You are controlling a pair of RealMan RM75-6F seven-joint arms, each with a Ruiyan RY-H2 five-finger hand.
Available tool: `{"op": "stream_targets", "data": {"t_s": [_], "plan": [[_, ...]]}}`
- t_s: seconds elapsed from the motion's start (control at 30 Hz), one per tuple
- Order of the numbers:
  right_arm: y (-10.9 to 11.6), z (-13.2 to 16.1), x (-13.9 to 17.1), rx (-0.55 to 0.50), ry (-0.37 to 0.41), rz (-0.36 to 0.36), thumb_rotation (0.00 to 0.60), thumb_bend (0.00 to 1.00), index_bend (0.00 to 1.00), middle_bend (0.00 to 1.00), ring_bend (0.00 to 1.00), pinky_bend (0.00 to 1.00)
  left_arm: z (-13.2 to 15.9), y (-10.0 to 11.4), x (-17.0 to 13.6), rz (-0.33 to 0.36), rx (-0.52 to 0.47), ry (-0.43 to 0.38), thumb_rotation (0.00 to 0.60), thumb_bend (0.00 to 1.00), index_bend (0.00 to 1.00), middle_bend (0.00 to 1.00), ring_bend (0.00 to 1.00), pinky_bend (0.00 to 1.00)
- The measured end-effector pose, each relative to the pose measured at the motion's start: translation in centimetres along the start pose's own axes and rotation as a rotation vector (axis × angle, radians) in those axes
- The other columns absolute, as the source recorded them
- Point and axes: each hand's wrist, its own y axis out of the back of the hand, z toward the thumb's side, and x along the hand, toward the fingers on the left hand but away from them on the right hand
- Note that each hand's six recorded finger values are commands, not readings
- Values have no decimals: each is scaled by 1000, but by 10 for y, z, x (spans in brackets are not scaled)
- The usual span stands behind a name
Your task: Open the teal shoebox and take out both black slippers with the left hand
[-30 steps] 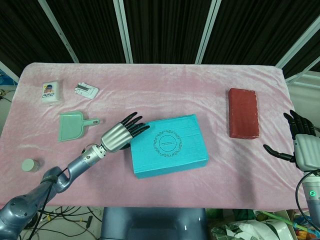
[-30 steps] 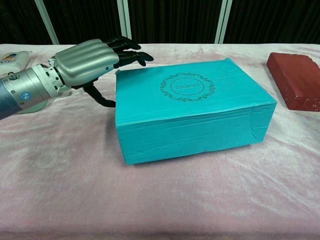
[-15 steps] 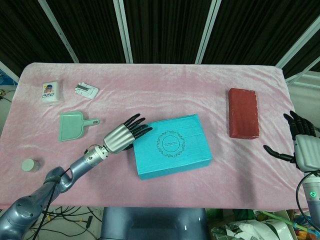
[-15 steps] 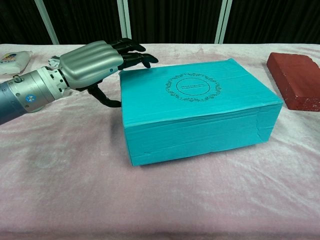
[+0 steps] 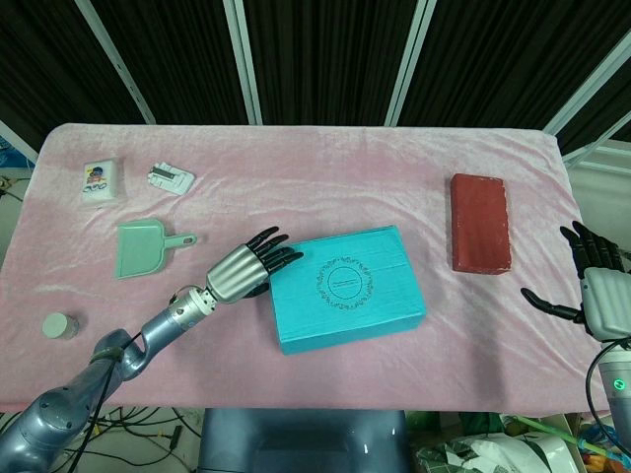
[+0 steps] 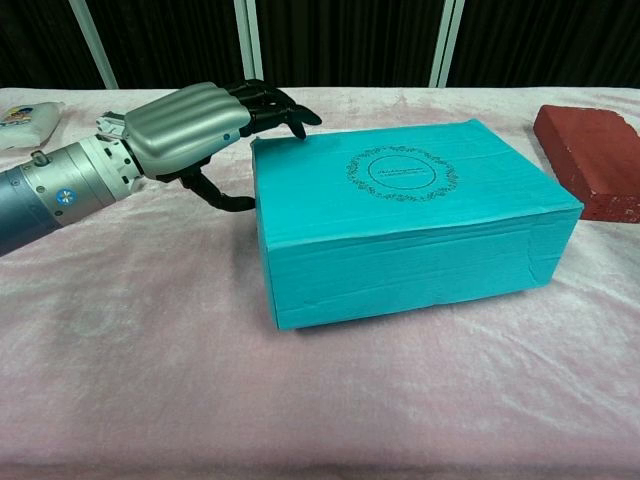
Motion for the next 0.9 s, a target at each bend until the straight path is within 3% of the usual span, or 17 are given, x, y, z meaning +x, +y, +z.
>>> {"op": "stream_targets", "data": {"t_s": [0.2, 0.47, 0.67, 0.9], "plan": [[-1, 1, 0, -2, 4, 8, 170, 0, 0, 0, 0, 53, 0, 3, 0, 28, -9, -3, 600, 429, 223, 360, 226, 250], [-1, 2, 0, -4, 11, 11, 168, 0, 0, 0, 0, 53, -4, 4, 0, 59, -59, 38, 600, 461, 259, 422, 293, 371], [-1, 3, 1, -4, 16, 13, 171, 0, 0, 0, 0, 53, -11, 9, 0, 125, -178, 116, 600, 471, 267, 440, 302, 413], [0, 6, 2, -4, 26, 14, 170, 0, 0, 0, 0, 53, -27, 14, -3, 233, -438, 257, 600, 485, 266, 449, 314, 435]]}}
